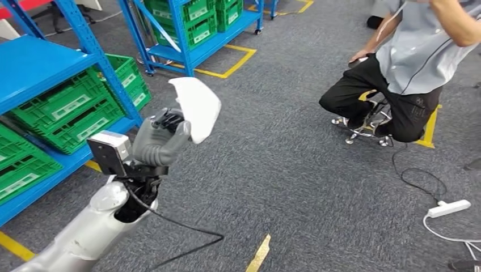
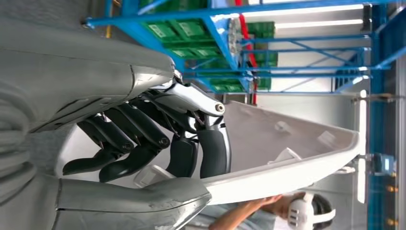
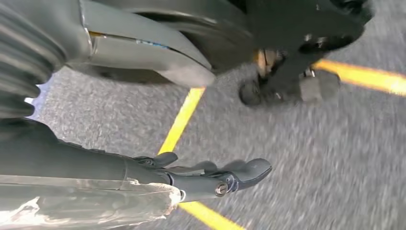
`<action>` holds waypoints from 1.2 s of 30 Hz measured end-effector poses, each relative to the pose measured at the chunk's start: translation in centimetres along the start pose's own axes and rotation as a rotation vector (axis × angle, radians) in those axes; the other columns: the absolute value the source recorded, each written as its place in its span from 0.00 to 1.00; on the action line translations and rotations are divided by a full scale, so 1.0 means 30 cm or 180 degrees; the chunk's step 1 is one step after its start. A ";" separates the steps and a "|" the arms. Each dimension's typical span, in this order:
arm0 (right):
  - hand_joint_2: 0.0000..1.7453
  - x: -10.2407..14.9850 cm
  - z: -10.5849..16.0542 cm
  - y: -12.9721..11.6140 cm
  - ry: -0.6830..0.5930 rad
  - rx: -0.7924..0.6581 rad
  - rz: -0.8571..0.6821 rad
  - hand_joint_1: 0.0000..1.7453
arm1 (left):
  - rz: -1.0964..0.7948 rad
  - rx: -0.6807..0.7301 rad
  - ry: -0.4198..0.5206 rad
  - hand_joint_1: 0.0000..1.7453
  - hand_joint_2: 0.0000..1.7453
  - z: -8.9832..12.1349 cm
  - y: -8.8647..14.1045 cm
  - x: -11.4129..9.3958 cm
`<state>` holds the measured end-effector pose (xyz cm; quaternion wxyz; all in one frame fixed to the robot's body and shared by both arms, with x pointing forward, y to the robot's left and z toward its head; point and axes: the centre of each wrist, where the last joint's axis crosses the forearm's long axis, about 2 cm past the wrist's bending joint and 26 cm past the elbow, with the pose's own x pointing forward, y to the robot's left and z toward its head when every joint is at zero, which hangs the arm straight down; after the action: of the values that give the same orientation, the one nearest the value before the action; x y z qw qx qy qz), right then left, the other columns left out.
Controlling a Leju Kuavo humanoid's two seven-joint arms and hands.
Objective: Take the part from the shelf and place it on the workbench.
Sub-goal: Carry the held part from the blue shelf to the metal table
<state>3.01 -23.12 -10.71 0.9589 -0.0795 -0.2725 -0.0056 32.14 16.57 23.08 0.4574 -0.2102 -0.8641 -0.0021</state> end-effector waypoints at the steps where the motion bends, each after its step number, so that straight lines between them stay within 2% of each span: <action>1: 1.00 0.004 -0.002 0.000 -0.0008 -0.0001 0.0000 0.00 | -0.0050 0.0012 -0.0032 1.00 1.00 0.000 0.006 0.000; 13: 1.00 0.016 -0.010 0.000 -0.0033 0.0065 -0.0002 0.00 | -0.0545 -0.0020 -0.0325 1.00 1.00 -0.019 0.039 0.008; 20: 1.00 0.016 -0.009 0.005 -0.0026 0.0075 -0.0009 0.00 | -0.0542 0.0003 -0.0234 1.00 1.00 -0.008 0.044 -0.002; 36: 1.00 0.022 -0.013 0.002 -0.0030 0.0062 -0.0011 0.00 | -0.0569 0.0008 -0.0253 1.00 1.00 -0.015 0.042 0.000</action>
<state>3.78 -23.10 -10.70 0.9582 -0.0698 -0.2773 -0.0043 32.95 17.63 23.11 0.4210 -0.1317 -0.8968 -0.0335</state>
